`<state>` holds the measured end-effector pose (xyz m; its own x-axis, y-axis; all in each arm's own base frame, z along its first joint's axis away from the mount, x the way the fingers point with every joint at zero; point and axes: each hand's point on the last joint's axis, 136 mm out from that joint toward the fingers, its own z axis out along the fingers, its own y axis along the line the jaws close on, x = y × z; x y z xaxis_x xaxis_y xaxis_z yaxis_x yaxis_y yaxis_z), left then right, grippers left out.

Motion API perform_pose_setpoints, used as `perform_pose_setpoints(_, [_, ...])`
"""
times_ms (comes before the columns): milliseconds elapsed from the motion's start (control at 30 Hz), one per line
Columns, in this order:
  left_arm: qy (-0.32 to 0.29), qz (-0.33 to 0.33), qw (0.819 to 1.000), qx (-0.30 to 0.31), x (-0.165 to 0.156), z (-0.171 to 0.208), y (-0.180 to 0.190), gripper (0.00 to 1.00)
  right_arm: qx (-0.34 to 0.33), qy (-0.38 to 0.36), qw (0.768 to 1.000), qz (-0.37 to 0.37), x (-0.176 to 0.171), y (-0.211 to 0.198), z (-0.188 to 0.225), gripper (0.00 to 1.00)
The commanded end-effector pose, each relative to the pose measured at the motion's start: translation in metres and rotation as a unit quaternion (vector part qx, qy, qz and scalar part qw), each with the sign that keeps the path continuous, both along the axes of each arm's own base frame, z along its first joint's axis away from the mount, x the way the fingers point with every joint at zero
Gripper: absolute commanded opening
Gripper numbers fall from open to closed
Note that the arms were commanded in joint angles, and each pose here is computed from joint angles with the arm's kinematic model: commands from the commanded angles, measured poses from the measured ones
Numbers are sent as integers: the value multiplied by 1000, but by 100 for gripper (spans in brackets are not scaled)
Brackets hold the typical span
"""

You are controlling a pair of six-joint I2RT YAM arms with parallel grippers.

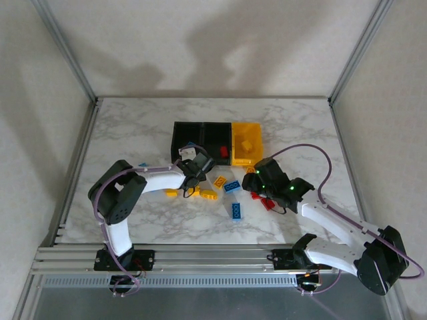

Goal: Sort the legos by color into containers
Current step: Pick up the lego from the center of the table.

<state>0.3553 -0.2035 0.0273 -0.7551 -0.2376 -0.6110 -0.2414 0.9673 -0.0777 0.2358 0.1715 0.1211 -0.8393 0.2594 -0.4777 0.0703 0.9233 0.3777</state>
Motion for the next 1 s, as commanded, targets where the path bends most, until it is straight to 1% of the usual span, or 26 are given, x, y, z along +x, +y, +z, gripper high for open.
perform_pose_setpoints(0, [-8,7,1000,13,8,2,5,39,-9,-3,1000,-6,3,-4,-5,65])
perform_pose_setpoints(100, [-7,6,1000,11,6,6,5,37,-9,-2,1000,-7,3,-4,-5,65])
perform_pose_setpoints(167, [-5,4,1000,9,2,9,7,33,-9,-1,1000,-8,3,-4,-6,65])
perform_pose_setpoints(400, [-5,-13,1000,-10,-20,32,10,33,-5,-3,1000,-7,4,-3,-7,65])
perform_pose_setpoints(600, [-11,-37,999,-36,-33,57,3,33,4,-10,1000,2,6,3,-2,64])
perform_pose_setpoints(800, [-36,-65,995,-69,-28,99,-14,33,19,-25,999,7,9,7,8,64])
perform_pose_setpoints(967, [-45,-90,991,-89,-17,120,-33,33,43,-37,998,22,9,15,17,64])
